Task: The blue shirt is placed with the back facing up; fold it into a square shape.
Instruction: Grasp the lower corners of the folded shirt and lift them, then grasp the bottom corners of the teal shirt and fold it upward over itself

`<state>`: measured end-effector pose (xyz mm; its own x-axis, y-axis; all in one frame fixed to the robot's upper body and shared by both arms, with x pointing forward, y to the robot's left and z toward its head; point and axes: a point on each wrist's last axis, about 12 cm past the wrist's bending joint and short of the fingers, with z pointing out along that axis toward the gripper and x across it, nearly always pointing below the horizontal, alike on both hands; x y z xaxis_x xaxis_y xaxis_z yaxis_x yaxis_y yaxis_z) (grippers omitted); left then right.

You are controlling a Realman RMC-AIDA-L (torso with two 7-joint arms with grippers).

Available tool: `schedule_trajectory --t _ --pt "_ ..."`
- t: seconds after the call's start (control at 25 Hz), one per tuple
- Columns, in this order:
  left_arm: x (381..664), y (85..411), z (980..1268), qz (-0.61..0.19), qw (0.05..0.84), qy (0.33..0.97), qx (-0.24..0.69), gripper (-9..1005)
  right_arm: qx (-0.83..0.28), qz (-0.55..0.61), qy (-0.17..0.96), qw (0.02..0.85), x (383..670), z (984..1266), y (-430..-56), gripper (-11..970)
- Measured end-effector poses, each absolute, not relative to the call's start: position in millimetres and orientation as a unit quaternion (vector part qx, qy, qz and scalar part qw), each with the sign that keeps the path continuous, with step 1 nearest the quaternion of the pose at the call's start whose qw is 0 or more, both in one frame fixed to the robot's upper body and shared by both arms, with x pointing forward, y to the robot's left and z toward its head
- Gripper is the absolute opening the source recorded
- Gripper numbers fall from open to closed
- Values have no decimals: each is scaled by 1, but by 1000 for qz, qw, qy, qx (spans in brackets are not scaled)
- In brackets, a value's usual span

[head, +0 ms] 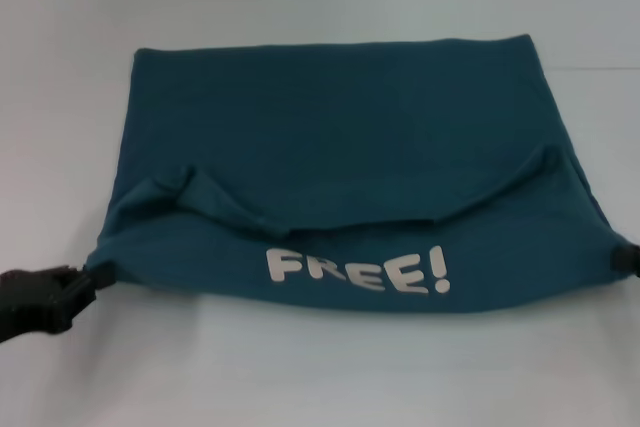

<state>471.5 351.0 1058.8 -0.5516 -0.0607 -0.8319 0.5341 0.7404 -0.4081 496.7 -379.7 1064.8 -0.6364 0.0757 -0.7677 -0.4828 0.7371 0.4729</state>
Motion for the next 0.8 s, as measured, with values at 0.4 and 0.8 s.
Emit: schedule_trajectory --t 0.4,0.8 --pt "427 356 1060 -401 408 805 159 49 -159 371 814 417 436 1062 -396 47" --pt "394 356 1064 -445 355 798 196 50 -175 392 803 412 381 1057 -404 47"
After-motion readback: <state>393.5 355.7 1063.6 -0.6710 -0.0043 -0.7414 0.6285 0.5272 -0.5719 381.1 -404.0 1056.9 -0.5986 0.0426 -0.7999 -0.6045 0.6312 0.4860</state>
